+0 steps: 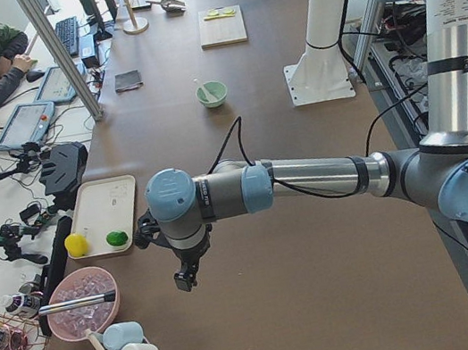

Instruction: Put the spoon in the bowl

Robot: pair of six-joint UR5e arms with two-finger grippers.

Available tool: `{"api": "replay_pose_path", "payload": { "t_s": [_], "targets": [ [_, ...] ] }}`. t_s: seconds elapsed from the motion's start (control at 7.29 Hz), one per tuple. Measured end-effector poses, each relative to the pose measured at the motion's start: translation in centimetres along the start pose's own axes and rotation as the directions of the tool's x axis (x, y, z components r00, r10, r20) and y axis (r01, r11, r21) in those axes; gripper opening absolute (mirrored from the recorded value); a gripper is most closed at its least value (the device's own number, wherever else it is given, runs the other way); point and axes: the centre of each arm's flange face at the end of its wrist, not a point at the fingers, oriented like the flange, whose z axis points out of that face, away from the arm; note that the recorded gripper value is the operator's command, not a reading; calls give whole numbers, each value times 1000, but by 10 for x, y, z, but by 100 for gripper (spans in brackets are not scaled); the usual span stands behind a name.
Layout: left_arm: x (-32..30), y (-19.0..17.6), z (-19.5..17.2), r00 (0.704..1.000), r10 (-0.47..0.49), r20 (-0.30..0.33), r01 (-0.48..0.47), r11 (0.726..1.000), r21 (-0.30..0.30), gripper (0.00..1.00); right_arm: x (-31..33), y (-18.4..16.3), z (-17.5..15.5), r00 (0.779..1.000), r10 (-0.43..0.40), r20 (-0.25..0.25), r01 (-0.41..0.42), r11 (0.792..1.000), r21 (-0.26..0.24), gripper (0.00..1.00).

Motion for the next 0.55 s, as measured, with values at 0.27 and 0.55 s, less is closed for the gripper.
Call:
{"api": "replay_pose_path", "payload": {
  "t_s": [0.27,0.55],
  "targets": [
    [-12,37,23,999,-42,-6,41,999,-33,99,36,54,13,997,76,-5,-76,996,-36,100],
    [-12,53,28,999,-51,-6,51,998,-41,99,48,82,28,993,119,3,-119,991,-67,100]
  ]
}}
